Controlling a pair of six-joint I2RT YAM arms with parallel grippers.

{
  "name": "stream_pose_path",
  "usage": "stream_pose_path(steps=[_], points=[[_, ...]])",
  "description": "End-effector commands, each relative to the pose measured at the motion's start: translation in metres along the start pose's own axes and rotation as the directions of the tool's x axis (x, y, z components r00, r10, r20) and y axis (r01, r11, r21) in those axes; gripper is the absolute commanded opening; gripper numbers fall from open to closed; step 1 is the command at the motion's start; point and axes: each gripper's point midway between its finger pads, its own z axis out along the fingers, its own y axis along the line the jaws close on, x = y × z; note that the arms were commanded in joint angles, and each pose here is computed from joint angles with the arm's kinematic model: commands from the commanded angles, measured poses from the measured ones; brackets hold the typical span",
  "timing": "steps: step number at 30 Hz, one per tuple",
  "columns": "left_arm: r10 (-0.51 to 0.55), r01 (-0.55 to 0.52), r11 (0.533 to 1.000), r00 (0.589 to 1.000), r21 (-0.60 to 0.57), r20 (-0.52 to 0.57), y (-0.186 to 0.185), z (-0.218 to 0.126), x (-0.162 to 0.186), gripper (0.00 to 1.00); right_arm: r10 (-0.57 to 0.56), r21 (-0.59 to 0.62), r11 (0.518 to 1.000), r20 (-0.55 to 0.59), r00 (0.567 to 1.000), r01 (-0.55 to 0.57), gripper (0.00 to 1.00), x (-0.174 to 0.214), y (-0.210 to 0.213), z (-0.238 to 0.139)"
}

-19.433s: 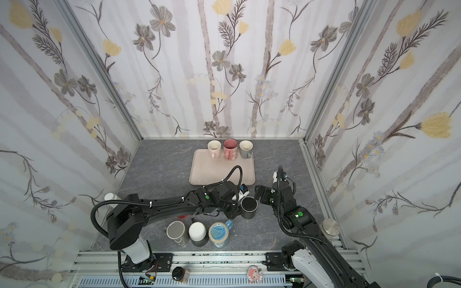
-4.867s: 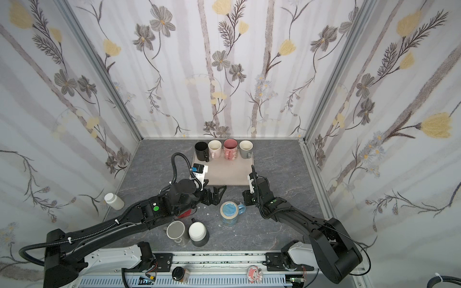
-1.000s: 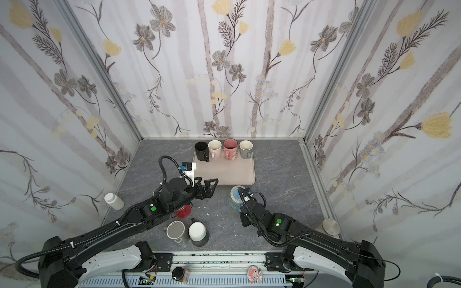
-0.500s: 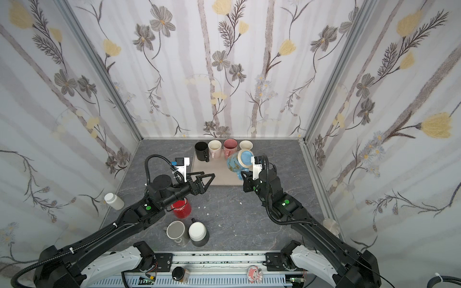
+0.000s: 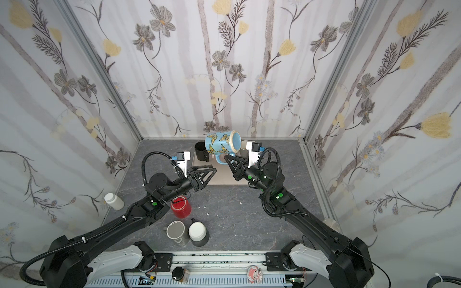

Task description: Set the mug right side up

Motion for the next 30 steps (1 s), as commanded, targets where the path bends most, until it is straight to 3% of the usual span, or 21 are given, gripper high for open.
stream_pose_path(steps=[1,5,10,23,28,30], points=[[0.014,-0.021,0.996,0.998,0.092,0.068,-0.022,0.002,-0.019,0.67,-0.013,-0.183,0.982,0.140,0.990,0.039,0.00,-0.036,0.047,-0.006],[0.017,-0.031,0.990,0.995,0.135,0.098,-0.032,0.003,-0.027,0.65,0.005,-0.210,0.978,0.120,0.993,0.021,0.00,-0.029,0.054,-0.005],[0.031,-0.057,0.981,0.990,0.185,0.140,-0.047,-0.001,-0.039,0.53,0.060,-0.242,0.970,0.108,0.992,-0.032,0.00,-0.019,0.055,-0.006],[0.028,-0.057,0.980,0.987,0.189,0.155,-0.051,0.001,-0.046,0.31,0.133,-0.256,0.959,0.034,0.991,-0.120,0.00,0.011,0.048,0.001],[0.016,-0.045,0.983,0.987,0.180,0.159,-0.049,0.003,-0.049,0.02,0.140,-0.244,0.961,0.017,0.990,-0.131,0.00,0.019,0.044,0.003],[0.014,-0.040,0.986,0.987,0.161,0.158,-0.047,0.005,-0.051,0.00,0.144,-0.228,0.964,0.016,0.990,-0.136,0.00,0.020,0.041,0.002]])
